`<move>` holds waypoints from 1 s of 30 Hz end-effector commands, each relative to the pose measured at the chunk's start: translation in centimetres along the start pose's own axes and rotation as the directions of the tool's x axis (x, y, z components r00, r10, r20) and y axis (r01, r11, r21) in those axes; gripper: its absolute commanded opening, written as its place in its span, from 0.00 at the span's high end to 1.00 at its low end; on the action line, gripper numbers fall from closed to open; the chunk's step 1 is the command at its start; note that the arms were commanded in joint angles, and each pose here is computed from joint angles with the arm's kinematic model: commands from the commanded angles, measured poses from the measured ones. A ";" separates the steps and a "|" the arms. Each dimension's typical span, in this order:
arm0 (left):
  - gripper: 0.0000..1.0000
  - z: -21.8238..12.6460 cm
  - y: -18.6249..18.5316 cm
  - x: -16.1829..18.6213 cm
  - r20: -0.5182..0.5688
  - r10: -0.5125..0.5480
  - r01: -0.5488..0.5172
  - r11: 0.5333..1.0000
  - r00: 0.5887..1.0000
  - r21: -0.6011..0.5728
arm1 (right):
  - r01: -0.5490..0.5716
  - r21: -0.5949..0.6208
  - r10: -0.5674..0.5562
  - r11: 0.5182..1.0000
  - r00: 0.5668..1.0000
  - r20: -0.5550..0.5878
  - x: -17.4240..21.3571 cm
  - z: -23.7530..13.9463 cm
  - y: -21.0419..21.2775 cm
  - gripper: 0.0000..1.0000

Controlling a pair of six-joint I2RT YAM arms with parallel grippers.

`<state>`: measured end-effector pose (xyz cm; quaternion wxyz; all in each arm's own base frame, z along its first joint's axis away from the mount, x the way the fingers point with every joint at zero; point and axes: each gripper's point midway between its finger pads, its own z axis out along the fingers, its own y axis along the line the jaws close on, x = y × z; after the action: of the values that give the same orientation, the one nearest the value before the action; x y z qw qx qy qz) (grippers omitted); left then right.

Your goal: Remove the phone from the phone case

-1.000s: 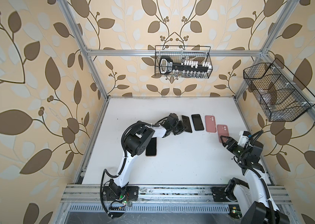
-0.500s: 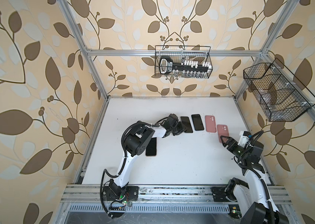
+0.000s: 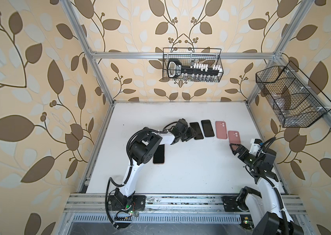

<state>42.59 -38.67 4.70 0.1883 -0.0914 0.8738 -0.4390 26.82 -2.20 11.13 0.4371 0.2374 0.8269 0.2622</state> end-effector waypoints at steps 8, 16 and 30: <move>0.33 -3.2 0.4 -0.8 0.040 0.048 -0.045 0.996 0.998 -0.073 | 0.058 0.047 -0.056 0.997 0.997 -0.053 -0.4 0.2 1.6 0.00; 0.12 -8.8 -1.7 -1.1 0.066 0.112 -0.101 0.984 0.992 -0.149 | 0.136 0.016 -0.135 0.991 0.991 -0.022 -1.3 0.0 5.0 0.00; 0.01 -20.3 -0.5 1.0 0.053 0.139 -0.104 0.900 0.989 -0.423 | 0.316 -0.065 -0.320 0.946 0.945 -0.068 -0.2 1.0 11.8 0.01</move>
<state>35.11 -27.76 16.65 0.2425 -0.0819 0.9223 -0.2897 29.29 6.66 17.56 0.4398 0.0868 0.8601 0.2436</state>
